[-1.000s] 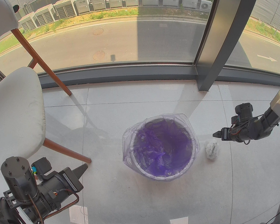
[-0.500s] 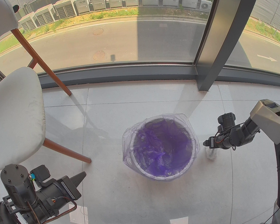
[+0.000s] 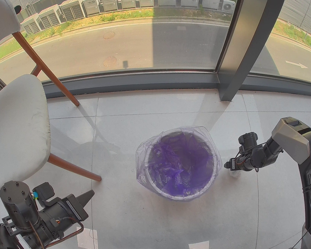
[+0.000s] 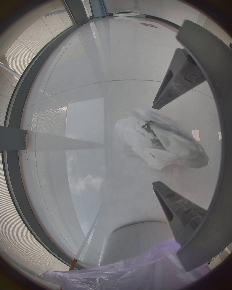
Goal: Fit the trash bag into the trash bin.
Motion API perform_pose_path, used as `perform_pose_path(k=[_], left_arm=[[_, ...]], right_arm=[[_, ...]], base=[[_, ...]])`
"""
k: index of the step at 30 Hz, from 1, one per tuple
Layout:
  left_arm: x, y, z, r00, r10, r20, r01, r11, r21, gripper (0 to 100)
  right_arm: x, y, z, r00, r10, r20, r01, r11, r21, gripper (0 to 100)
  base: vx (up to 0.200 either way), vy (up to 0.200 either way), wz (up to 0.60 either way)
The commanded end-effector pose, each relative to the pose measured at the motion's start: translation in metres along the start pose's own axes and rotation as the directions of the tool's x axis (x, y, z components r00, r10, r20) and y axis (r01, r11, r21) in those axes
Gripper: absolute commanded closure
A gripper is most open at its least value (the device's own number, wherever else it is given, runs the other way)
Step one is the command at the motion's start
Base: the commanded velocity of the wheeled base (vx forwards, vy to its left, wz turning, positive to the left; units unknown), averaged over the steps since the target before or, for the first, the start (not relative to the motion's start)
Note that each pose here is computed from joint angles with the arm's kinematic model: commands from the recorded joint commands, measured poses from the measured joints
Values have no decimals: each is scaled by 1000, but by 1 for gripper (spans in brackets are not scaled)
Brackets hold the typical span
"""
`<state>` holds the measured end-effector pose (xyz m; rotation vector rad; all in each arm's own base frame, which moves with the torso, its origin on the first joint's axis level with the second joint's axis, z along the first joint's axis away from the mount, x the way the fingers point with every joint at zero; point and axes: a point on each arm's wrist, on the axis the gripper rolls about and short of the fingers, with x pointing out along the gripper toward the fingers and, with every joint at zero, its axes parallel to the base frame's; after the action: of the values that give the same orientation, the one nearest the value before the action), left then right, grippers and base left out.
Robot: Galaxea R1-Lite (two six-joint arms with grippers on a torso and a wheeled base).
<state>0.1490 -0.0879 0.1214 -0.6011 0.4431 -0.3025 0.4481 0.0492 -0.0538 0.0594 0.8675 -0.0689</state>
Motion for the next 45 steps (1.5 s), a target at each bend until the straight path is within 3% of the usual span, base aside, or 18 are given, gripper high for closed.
perform_pose_path(k=[1, 7, 8, 13, 19, 26, 30, 32, 33, 36, 40, 41, 42, 45], left_arm=[[-1, 1, -1, 1000, 5, -2, -5, 1000, -1, 100], [0, 4, 3, 1000, 23, 19, -23, 1000, -9, 100], [1, 9, 12, 997, 49, 57, -47, 999, -27, 100], [-1, 7, 24, 993, 27, 114, -21, 998, -52, 100], [-14, 7, 32, 984, 14, 175, 14, 988, -156, 100], [-33, 0, 39, 963, -62, 262, 108, 981, -163, 100], [-41, -3, 41, 953, -94, 288, 137, 981, -136, 100], [-44, -4, 41, 949, -103, 298, 146, 981, -126, 100], [-48, -5, 42, 944, -120, 309, 162, 980, -115, 100], [-50, -3, 39, 947, -125, 295, 164, 980, -112, 100], [-58, -2, 36, 943, -156, 295, 194, 976, -102, 100], [-58, -2, 36, 943, -156, 295, 194, 976, -102, 100], [-58, -4, 36, 941, -180, 288, 215, 972, -95, 100], [-58, -7, 33, 942, -213, 261, 237, 970, -61, 100]], right_arm=[[9, -1, -1, 1000, -2, 2, 2, 1000, 3, 100], [13, -1, 0, 1000, -2, 8, 2, 1000, 4, 100], [13, -2, 3, 1000, -2, 18, 1, 1000, 9, 100], [-4, -25, 20, 998, -18, 57, 15, 998, 53, 100], [-73, -38, 43, 992, 19, 125, -29, 997, 78, 100], [-191, -52, 45, 970, 66, 232, -87, 993, 80, 100], [-261, -52, 44, 935, 127, 331, -147, 989, 34, 100], [-278, -52, 42, 931, 135, 340, -149, 989, 15, 100], [-308, -52, 34, 930, 145, 337, -153, 988, -4, 100], [-340, -44, 23, 923, 199, 328, -196, 980, -41, 100], [-372, -23, 11, 886, 309, 346, -279, 951, -134, 100], [-372, -23, 11, 886, 309, 346, -279, 951, -134, 100], [-380, -12, 7, 866, 365, 343, -321, 930, -180, 100], [-384, 4, 3, 842, 435, 318, -373, 897, -238, 100]], base=[[0, 0, 0], [0, 0, 0], [0, 0, 0], [0, 0, 0], [0, 0, 0], [0, 0, 0], [0, 0, 0], [0, 0, 0], [0, 0, 0], [0, 0, 0], [0, 0, 0], [0, 0, 0], [0, 0, 0], [0, 0, 0]])
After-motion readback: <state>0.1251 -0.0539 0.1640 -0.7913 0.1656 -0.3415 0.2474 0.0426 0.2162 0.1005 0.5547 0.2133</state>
